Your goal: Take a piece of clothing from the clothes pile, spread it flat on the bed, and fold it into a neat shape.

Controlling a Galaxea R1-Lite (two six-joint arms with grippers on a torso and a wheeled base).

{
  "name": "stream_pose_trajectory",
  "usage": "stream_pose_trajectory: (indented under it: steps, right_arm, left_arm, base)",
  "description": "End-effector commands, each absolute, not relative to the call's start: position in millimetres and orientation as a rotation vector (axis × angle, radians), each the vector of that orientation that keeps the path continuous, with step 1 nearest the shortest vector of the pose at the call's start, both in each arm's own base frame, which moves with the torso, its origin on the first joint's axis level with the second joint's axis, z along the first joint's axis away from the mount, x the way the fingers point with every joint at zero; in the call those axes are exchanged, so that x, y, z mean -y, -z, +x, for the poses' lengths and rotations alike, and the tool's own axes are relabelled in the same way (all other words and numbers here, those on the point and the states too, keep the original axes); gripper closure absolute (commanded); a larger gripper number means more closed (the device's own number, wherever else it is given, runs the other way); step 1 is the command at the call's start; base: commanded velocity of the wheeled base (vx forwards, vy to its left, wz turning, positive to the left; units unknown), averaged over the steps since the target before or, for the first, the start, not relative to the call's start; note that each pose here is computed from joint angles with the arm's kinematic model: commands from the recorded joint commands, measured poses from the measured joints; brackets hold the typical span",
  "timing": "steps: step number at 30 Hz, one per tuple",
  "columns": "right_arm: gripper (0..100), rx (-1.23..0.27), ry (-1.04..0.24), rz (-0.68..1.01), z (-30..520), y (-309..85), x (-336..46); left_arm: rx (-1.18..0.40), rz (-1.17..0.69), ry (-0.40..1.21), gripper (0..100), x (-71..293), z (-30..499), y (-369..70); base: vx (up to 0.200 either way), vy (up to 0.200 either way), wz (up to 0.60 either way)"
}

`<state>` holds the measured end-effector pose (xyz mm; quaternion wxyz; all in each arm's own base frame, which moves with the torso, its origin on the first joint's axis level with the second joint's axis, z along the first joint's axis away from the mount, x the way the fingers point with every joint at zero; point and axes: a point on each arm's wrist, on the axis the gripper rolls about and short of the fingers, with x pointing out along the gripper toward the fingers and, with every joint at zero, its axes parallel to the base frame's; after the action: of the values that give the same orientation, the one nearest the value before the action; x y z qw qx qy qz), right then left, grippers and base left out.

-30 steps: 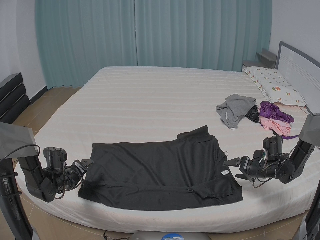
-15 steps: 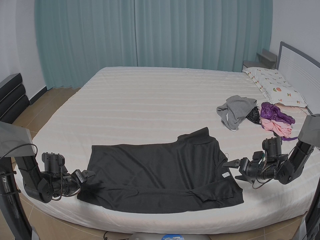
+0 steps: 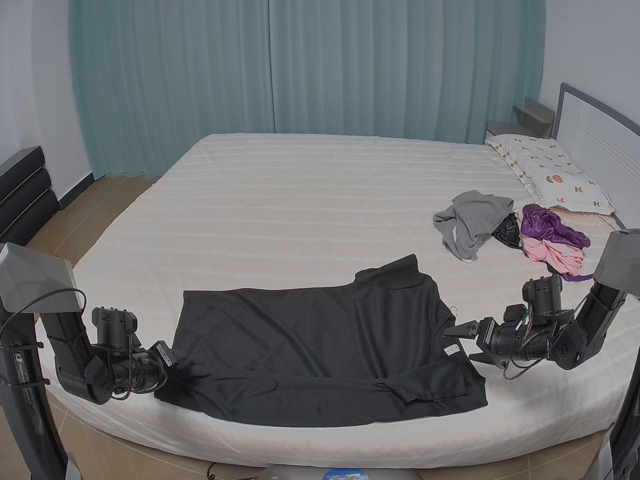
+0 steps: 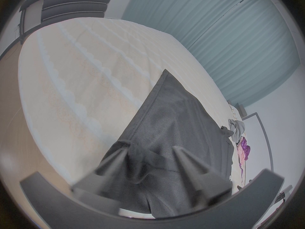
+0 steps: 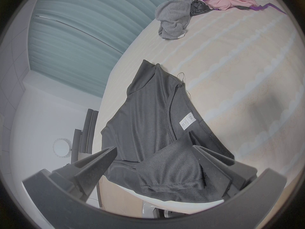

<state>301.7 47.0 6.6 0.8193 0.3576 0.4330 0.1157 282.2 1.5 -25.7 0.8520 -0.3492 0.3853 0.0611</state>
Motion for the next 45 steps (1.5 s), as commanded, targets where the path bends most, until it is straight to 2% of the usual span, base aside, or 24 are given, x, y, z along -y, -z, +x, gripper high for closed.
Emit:
stream_pose_trajectory:
  steps: [1,11,22,28,45]
  right_arm:
    - [0,-0.924,-0.245,0.762,301.3,-6.1,-46.7]
    - [0,-0.924,-0.245,0.762,301.3,-6.1,-46.7]
    - [0,-0.916,-0.238,0.741,303.2,-4.3,-46.7]
    - [0,-0.870,-0.212,0.676,314.3,10.9,-48.2]
    - [0,-0.888,-0.304,0.556,324.3,36.8,-59.6]
  left_arm:
    - [-0.795,-0.743,-0.140,100,-5.5,280.8,21.8]
    - [-0.681,-0.841,-0.153,100,-14.2,277.9,-12.3]
    - [-0.770,-0.846,-0.173,100,-12.1,270.4,-6.1]
    - [-0.756,-0.845,-0.169,100,-12.6,265.2,-15.1]
    - [-0.807,-0.841,-0.190,100,-12.1,263.2,-13.4]
  base:
    - [0.000,0.000,0.00]
    - [0.000,0.000,0.00]
    - [0.000,0.000,0.00]
    - [0.000,0.000,0.00]
    - [0.000,0.000,0.00]
